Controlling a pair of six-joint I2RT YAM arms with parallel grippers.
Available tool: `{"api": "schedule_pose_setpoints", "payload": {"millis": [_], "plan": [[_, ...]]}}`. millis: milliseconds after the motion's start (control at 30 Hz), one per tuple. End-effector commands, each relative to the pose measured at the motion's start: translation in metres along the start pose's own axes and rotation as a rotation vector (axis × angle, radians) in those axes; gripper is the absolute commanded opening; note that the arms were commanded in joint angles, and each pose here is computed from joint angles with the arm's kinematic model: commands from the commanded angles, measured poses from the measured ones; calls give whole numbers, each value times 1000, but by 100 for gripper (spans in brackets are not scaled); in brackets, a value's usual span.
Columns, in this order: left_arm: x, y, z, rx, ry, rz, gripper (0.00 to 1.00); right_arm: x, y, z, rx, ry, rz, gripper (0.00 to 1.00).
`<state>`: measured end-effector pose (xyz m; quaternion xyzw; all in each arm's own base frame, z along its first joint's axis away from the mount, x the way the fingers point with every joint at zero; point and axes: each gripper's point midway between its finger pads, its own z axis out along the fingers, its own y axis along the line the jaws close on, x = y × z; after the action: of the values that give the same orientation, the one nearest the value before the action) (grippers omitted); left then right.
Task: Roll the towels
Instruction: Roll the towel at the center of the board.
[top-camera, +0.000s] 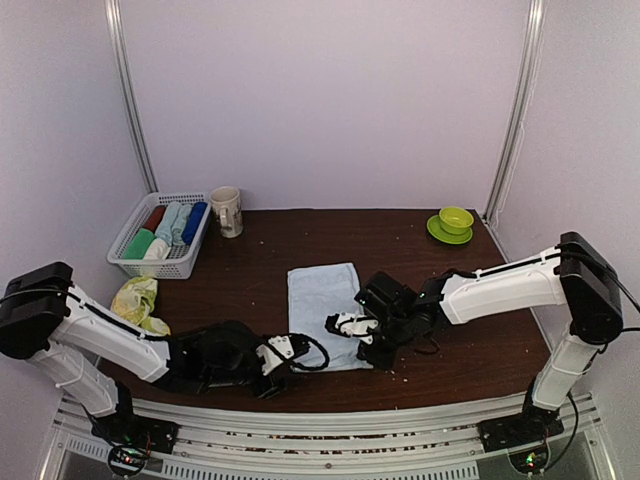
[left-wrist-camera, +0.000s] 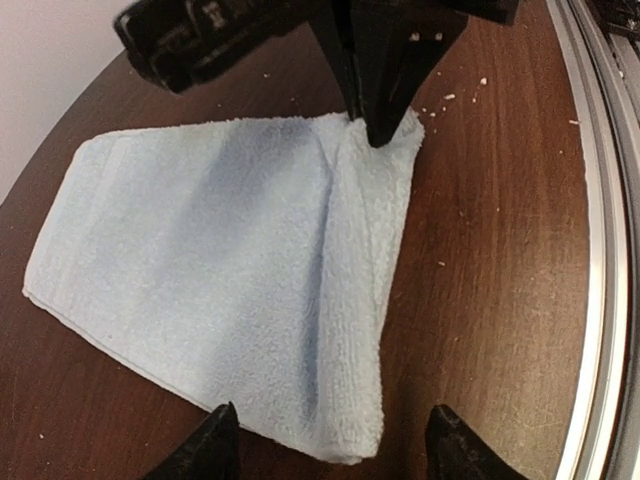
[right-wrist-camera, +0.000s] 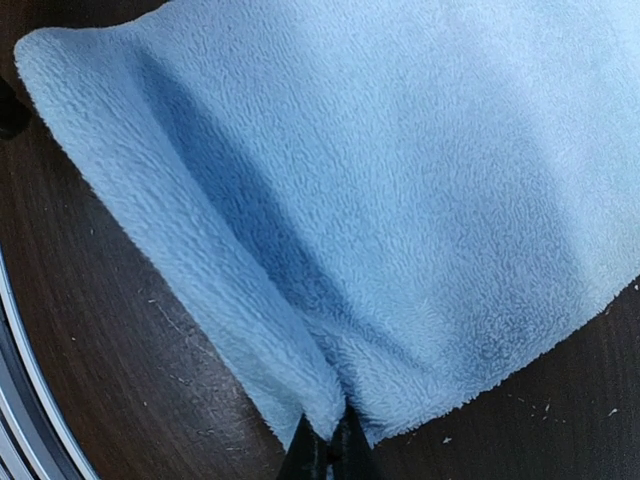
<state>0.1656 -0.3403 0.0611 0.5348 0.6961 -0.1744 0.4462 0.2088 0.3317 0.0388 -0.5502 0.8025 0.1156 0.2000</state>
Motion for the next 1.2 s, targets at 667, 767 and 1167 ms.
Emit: {"api": "schedule_pose_setpoints", "payload": {"millis": [667, 767, 1167], "plan": [[0, -7, 19, 149, -49, -116, 50, -8, -9, -8, 3, -18, -1, 0], [-2, -8, 20, 162, -64, -122, 40, -9, -9, -9, 2, -18, -2, 0], [-3, -10, 30, 217, -85, -184, 15, -11, -12, -10, 8, -6, -9, 0]]}}
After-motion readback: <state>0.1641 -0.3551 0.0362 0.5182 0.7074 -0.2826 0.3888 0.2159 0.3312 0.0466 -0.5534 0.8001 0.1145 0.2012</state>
